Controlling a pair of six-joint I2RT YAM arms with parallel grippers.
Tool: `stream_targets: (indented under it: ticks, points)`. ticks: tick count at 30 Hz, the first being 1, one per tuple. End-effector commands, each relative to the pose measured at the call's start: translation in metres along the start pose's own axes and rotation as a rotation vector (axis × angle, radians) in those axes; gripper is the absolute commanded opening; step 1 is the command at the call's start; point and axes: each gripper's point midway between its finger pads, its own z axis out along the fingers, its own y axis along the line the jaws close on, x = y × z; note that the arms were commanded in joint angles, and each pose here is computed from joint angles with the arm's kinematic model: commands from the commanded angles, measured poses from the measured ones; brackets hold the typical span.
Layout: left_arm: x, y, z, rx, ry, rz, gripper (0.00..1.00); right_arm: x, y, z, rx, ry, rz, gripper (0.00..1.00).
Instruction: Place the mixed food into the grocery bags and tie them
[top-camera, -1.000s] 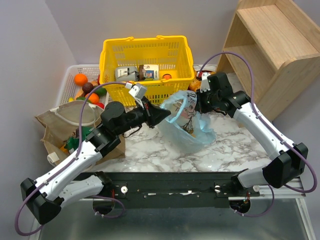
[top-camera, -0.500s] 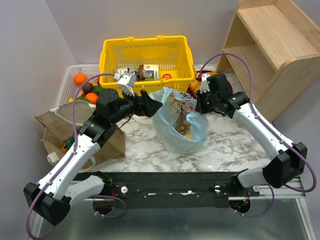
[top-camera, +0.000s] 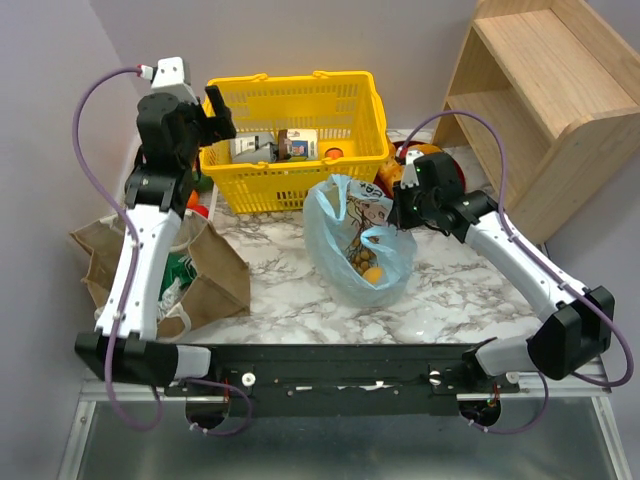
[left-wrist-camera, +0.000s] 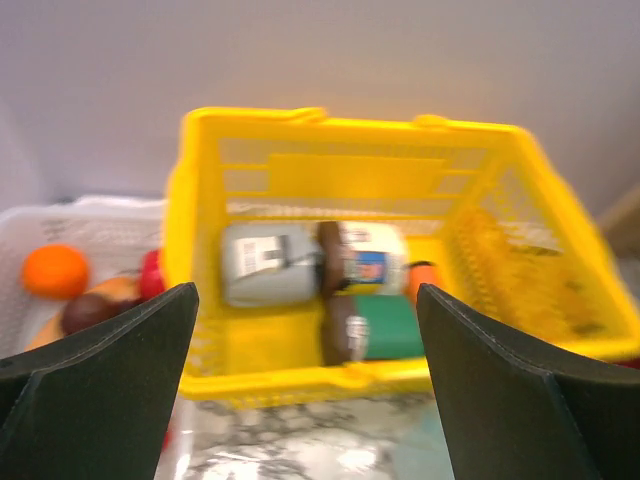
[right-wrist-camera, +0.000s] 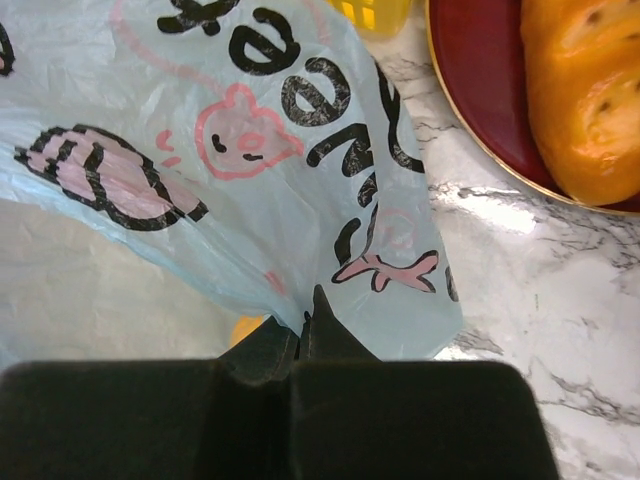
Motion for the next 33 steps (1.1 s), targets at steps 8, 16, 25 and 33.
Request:
stream_targets:
  ticks: [8,16,25,33]
  points:
    - [0.09,0.19,0.088,-0.554,0.259,-0.121,0.99,0.007,0.002,0.009,0.007,0.071,0.088,0.01]
    - [0.171,0.229,0.118,-0.61,0.443,-0.266,0.87,0.01,-0.008,0.004,0.071,0.195,0.053,0.01]
    - [0.262,0.24,0.127,-0.583,0.709,-0.329,0.8,-0.001,-0.009,0.007,0.091,0.189,0.065,0.01]
    - [0.305,0.254,0.135,-0.642,0.763,-0.418,0.88,-0.006,-0.009,0.014,0.081,0.218,0.028,0.01]
